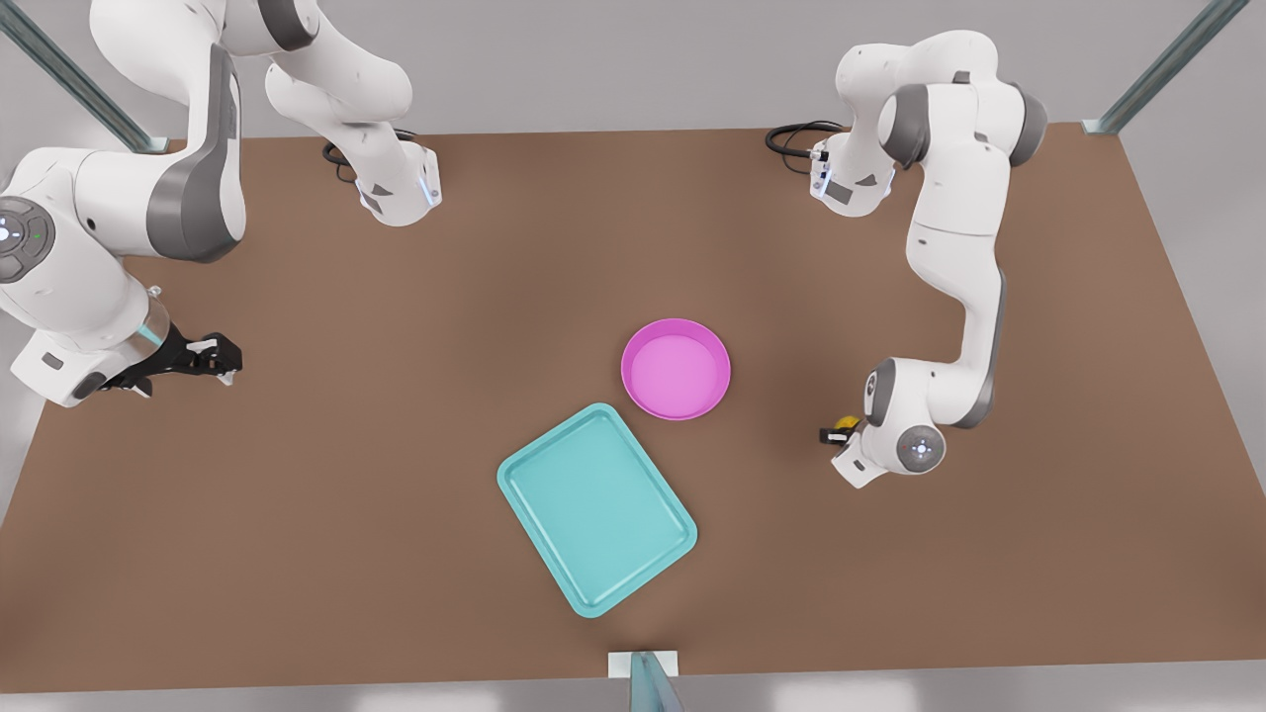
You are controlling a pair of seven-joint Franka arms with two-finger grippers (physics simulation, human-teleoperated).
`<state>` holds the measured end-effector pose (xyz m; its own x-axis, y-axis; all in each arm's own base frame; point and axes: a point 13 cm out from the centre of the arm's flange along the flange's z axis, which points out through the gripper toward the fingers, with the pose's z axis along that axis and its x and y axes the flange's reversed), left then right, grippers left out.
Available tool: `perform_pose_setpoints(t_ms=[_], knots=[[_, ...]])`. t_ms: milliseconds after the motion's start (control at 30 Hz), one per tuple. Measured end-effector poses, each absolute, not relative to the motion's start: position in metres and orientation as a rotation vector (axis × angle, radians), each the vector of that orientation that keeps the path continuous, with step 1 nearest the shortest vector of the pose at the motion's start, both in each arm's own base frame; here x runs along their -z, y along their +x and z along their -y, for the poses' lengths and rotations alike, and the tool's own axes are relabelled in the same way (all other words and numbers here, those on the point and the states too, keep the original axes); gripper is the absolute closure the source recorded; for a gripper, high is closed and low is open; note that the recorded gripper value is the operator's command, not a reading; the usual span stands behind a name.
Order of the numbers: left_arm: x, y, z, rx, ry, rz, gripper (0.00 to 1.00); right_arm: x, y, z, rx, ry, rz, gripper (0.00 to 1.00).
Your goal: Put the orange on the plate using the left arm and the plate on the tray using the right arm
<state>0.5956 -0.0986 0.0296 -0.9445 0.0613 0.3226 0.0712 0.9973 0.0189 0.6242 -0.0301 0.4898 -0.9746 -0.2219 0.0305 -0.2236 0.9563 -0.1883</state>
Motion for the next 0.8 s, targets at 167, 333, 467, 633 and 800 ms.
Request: perform_pose_setpoints(t_ms=[167, 333, 467, 633, 800], knots=[[-0.031, 0.597, 0.099, 0.042, -0.091, 2.816, 0.39, -0.489, 0.624, 0.03, -0.3, 0.353, 3.098, 0.0], [-0.078, 0.605, 0.134, 0.036, -0.146, 2.859, 0.4, -0.489, 0.624, 0.03, -0.3, 0.354, 3.097, 0.0], [-0.124, 0.561, 0.305, 0.035, -0.418, 2.832, 0.39, -0.489, 0.624, 0.03, -0.299, 0.355, 3.097, 0.0], [-0.117, 0.491, 0.408, 0.027, -0.452, 2.745, 0.38, -0.489, 0.624, 0.03, -0.299, 0.355, 3.096, 0.0], [-0.112, 0.482, 0.409, 0.067, -0.302, 2.737, 0.0, -0.489, 0.624, 0.029, -0.299, 0.356, 3.095, 0.0]])
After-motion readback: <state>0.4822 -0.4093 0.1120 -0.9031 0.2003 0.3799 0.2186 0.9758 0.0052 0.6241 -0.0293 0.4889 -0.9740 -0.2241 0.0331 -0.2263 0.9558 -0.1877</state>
